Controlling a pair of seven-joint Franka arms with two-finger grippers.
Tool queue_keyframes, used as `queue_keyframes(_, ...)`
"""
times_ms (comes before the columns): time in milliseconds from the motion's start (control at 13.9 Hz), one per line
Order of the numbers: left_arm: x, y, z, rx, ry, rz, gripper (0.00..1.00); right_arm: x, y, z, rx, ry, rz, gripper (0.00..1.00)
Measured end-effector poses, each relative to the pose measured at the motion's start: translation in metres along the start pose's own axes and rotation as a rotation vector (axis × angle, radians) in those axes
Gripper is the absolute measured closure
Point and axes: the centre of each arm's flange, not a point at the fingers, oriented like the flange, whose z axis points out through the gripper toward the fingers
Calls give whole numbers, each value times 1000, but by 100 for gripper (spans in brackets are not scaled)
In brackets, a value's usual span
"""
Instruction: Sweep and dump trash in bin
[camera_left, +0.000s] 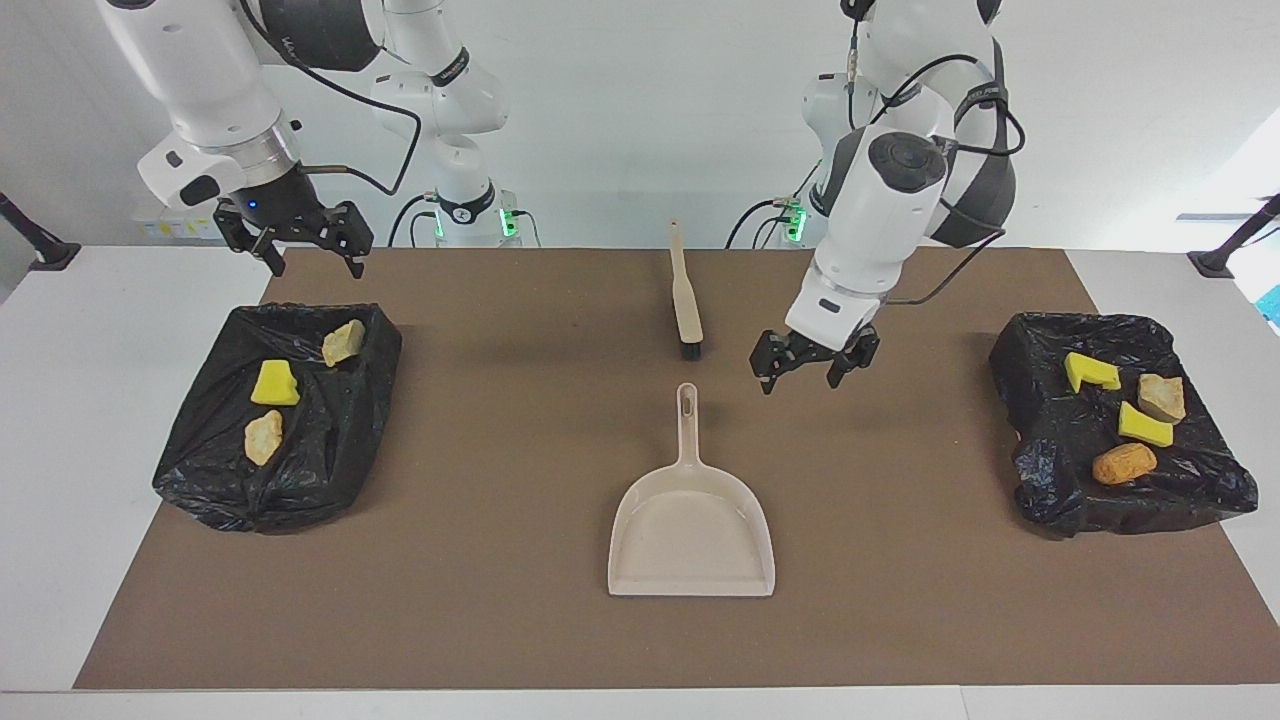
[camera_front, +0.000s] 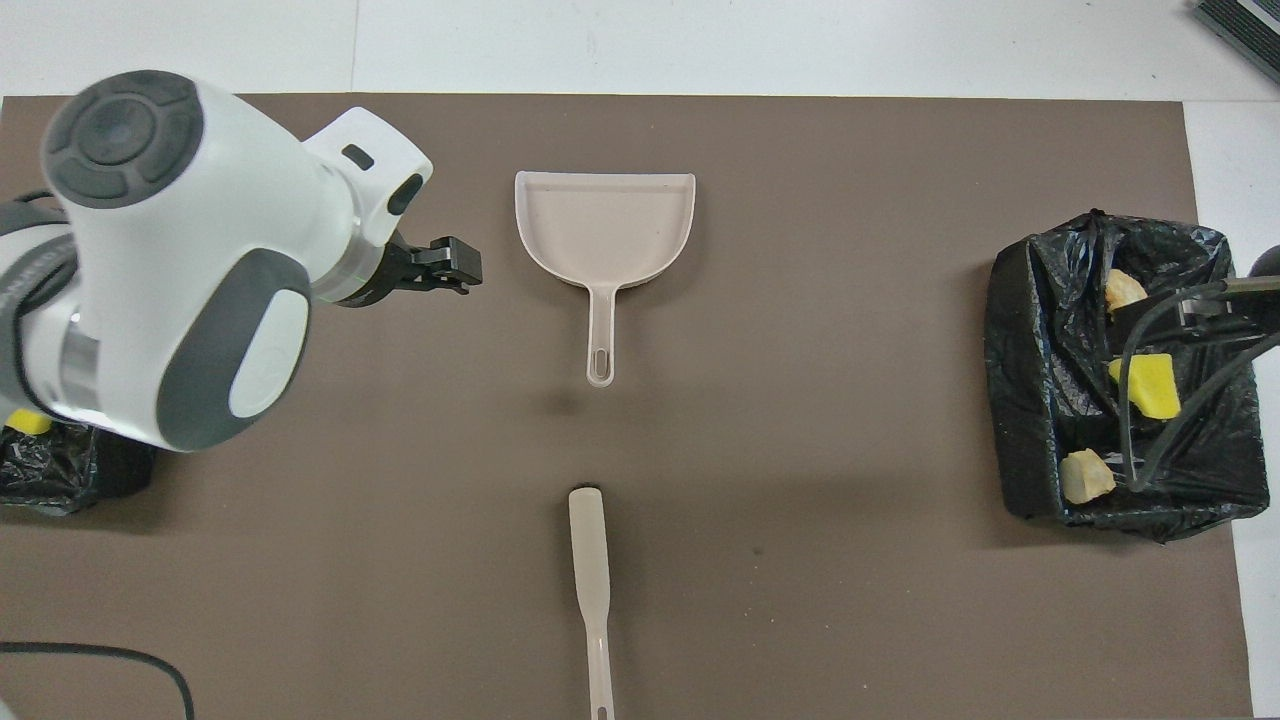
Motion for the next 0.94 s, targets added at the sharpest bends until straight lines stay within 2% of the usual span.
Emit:
queue_keyframes(288,-9,-69,-43,27,-53,40,0,0,0,0,0,0,0,0)
queue_keyframes(576,-33,-118,-84,43,-106,94,0,0,0,0,0,0,0,0)
queue_keyframes(792,-56,-130,-117,98,-103,120,0,0,0,0,0,0,0,0)
queue_keyframes(936,-68,-133,-135,109,-89,133,0,0,0,0,0,0,0,0)
